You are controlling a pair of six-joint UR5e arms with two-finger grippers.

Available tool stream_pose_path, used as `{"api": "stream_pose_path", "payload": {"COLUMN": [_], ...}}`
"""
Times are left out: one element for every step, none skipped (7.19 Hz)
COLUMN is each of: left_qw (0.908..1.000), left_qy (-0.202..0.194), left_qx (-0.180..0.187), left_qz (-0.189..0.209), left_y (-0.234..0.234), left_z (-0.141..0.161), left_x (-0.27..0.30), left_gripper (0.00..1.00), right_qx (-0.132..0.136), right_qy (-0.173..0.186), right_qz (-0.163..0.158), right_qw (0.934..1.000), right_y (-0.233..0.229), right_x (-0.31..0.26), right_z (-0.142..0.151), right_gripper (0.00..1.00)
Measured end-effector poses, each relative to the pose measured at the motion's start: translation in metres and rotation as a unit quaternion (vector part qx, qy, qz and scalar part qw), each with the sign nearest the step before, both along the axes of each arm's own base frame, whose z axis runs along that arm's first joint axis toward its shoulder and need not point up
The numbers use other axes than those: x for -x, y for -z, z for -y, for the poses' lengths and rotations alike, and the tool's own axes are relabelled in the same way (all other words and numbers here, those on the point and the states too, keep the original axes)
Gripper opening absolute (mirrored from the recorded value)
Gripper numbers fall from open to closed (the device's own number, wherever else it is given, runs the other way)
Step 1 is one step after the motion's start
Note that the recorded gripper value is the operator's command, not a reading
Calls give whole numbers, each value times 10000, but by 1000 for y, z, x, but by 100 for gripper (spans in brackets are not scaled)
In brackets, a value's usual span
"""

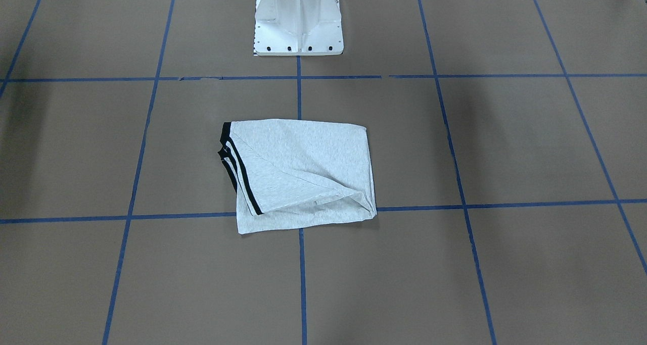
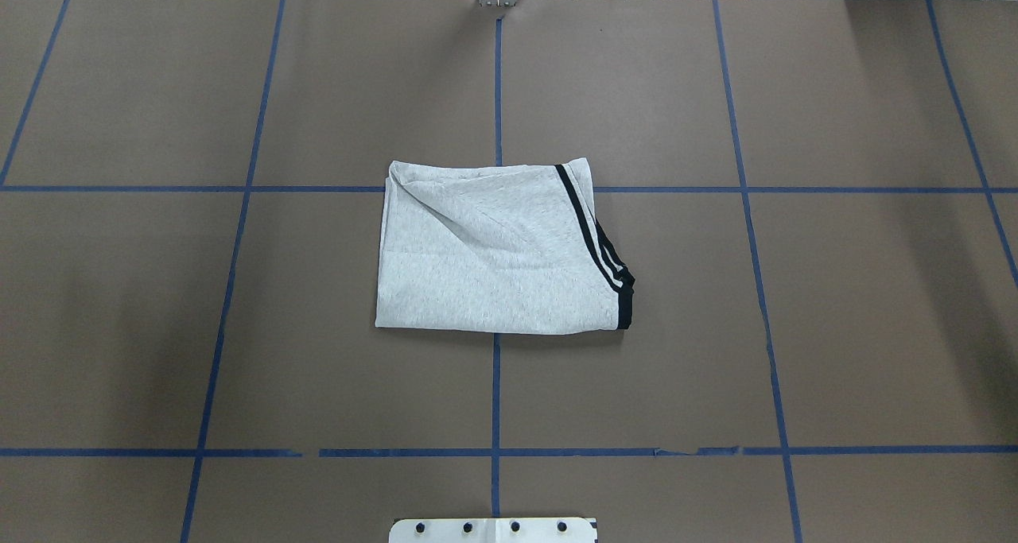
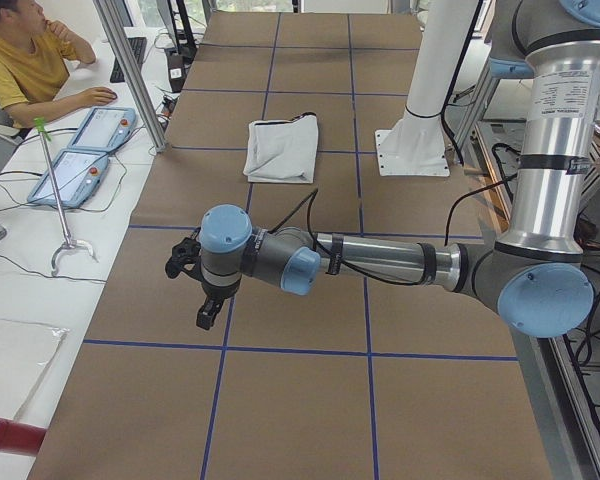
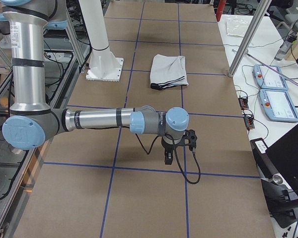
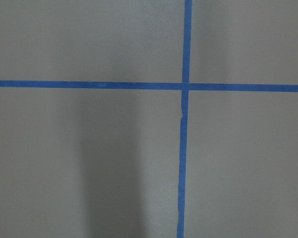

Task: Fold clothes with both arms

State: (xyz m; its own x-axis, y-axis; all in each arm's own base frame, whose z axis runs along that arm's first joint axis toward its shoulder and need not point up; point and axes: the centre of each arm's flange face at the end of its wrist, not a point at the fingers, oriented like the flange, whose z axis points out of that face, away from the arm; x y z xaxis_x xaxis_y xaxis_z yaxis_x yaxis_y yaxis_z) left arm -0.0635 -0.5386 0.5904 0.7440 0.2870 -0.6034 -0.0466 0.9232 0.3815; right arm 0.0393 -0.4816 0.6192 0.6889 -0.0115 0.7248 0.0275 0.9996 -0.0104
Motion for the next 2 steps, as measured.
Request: {"api": "stream_pose_path", "payload": {"left_qw": [9999, 9999], "left_qy": [38, 55], "left_qx": [4, 16], "left_qz": [99, 138], "left_y": [-2, -3], "left_z": [0, 0], "left_x": [2, 2], "left_gripper": [100, 100], "right_qx": [-5, -10], "right_qy": [3, 4], "right_qz": [-3, -4], "right_qw": [10000, 10000], "right_y": [0, 0], "right_x": [0, 0], "right_z": [0, 0], "right_gripper": [100, 100]}}
